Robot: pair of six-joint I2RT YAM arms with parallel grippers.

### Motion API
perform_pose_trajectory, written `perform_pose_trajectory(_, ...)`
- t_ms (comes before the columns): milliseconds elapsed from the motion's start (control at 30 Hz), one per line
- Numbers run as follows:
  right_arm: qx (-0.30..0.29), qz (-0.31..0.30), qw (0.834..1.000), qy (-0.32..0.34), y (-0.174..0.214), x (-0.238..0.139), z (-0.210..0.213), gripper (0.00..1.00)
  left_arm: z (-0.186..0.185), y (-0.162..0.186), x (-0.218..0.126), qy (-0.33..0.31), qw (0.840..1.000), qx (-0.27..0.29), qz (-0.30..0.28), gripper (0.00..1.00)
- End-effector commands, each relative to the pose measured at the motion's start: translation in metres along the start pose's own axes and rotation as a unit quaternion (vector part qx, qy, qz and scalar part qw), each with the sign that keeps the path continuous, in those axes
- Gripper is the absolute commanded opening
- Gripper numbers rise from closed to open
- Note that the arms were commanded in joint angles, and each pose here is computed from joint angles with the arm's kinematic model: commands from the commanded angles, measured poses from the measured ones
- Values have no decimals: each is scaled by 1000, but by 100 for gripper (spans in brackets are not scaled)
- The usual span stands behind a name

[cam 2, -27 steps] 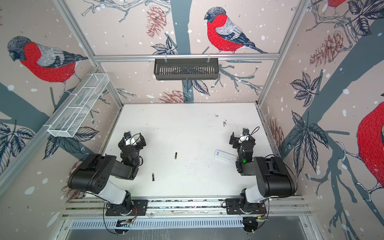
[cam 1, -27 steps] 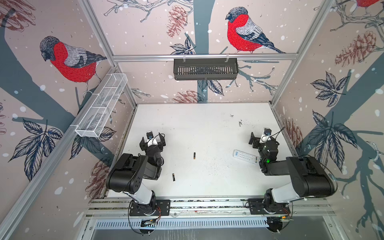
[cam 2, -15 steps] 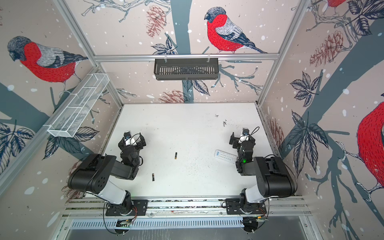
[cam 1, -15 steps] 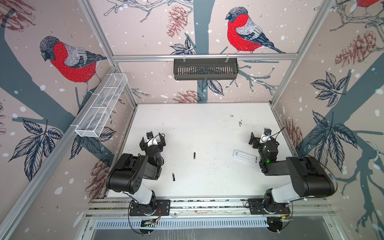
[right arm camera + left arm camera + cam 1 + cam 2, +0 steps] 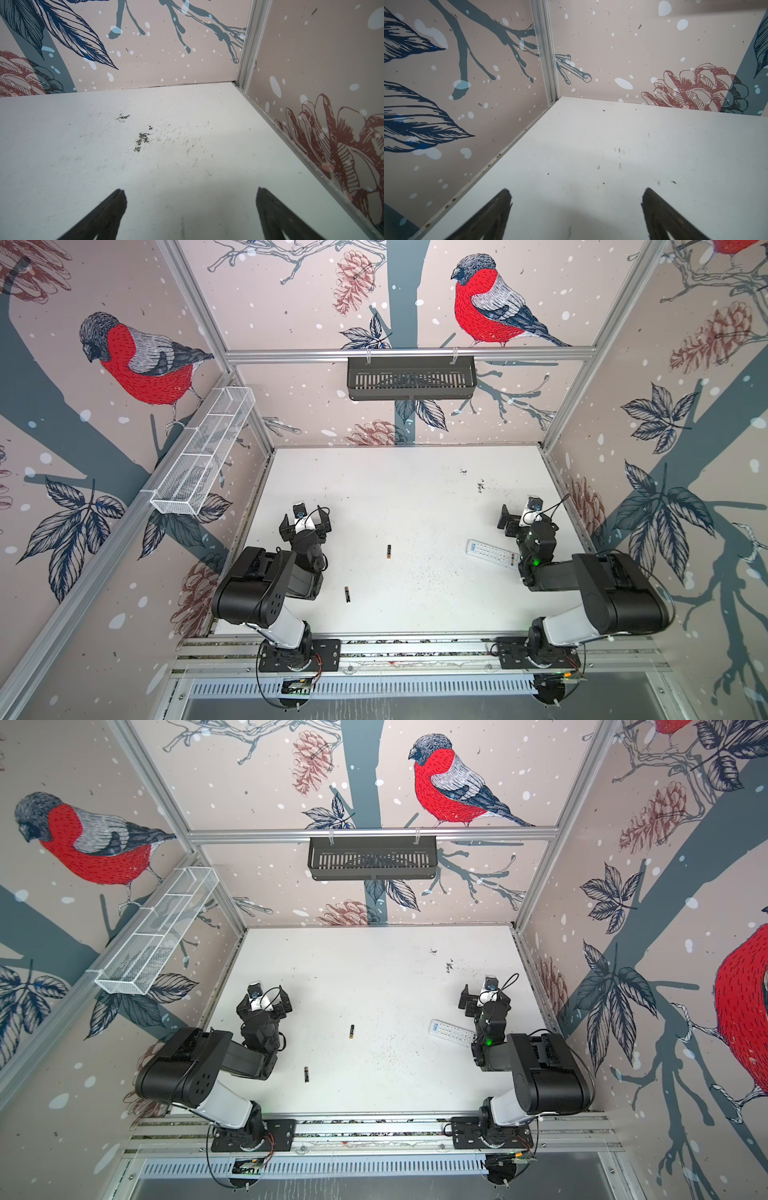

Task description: Load the batteries into the remote control

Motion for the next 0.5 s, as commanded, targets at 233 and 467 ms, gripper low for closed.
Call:
perform_pose_trajectory(233, 4, -18, 1000, 10, -6, 0, -2, 100, -6, -7, -7, 50, 999, 4, -19, 97)
perform_pose_trajectory(467, 4, -18, 1000, 10, -6, 0, -2, 100, -13, -5, -14, 111, 993, 23, -14, 96)
Point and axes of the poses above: each gripper's point midway between its finger pads, its own x axis out along the fingers, its own z axis along the line the jaws close on, y = z × x, the point moved 9 cm from there along -x, back along the fingers, and after that the axes turned 15 degrees about -x, right-handed, at the moved point
